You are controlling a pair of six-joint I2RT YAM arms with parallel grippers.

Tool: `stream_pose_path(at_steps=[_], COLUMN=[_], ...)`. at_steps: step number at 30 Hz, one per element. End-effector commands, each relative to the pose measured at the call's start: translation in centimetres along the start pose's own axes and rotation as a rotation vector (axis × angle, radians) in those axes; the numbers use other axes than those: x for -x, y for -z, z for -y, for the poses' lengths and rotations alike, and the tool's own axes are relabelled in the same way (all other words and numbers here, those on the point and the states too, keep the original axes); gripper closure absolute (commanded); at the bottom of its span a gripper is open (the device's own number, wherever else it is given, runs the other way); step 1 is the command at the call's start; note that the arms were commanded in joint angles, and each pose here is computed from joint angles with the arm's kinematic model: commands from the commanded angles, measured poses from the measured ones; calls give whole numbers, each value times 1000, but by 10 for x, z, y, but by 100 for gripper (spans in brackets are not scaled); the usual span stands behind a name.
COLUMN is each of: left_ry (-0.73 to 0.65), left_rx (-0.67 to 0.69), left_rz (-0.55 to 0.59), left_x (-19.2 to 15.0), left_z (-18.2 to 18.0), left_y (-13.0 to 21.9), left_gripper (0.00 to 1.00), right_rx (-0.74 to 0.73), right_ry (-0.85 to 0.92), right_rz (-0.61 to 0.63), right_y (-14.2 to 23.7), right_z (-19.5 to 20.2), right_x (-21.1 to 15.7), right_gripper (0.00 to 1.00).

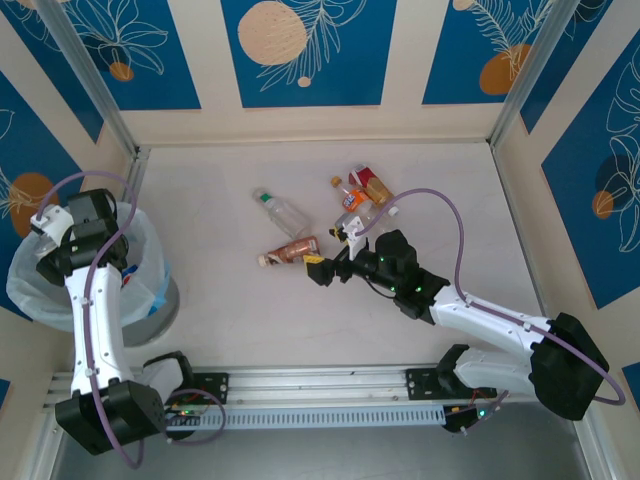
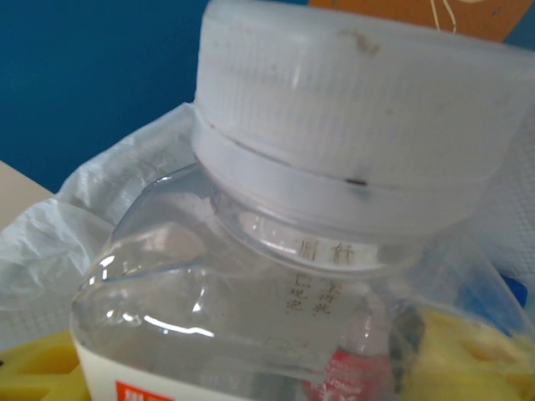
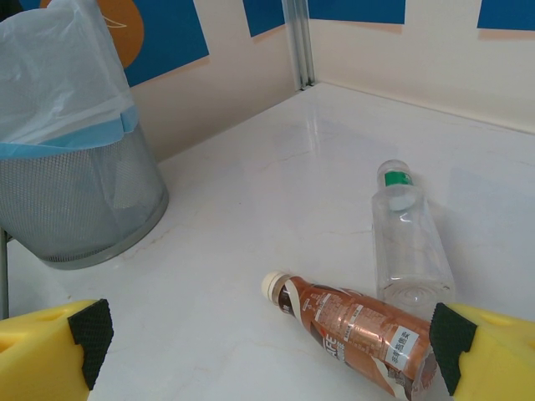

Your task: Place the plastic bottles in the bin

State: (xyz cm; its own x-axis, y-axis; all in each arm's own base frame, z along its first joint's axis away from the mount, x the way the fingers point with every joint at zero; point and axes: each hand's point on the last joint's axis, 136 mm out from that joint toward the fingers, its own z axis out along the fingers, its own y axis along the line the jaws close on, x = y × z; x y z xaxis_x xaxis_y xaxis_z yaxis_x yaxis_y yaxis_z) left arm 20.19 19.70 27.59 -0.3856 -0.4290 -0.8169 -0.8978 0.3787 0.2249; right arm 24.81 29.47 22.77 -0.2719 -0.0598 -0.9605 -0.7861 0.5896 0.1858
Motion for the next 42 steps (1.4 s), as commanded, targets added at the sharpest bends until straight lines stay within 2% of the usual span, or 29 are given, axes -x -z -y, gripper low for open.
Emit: stream_pose_path(at_steps=[1,5,7,14,19,22,27,35,42], left_ry=[2,-1,4,22,9,0,33,62,-18], left_rx=[-48,-112,-133,-153,-235,-349,-554,-682,-833], left_rz=[-8,-10,-8,-2,-8,-2,-4,23,54], left_x=[7,12,13,17,17,18,20,29,27], left_z=[1,7,9,10,21,35,56,64,92], left_y=[7,16,19,23,30,41,68,100,140], left_gripper=[27,13,1,1,1,1,1,1,1], right_rx=[3,2,3,7,-3,-42,-146,-254,-439], right_ry=[27,27,27,25,14,-7,-57,-97,-225], right_rz=[12,7,6,2,-9,-25,-57,-138,-260], right_y=[-2,-4,-5,-8,-9,-11,-12,-2,21], right_z=[-2,-2,-2,-2,-1,6,25,55,114], right_x=[7,6,8,9,9,7,1,-14,-37], right_gripper=[0,1,1,1,1,1,1,0,1])
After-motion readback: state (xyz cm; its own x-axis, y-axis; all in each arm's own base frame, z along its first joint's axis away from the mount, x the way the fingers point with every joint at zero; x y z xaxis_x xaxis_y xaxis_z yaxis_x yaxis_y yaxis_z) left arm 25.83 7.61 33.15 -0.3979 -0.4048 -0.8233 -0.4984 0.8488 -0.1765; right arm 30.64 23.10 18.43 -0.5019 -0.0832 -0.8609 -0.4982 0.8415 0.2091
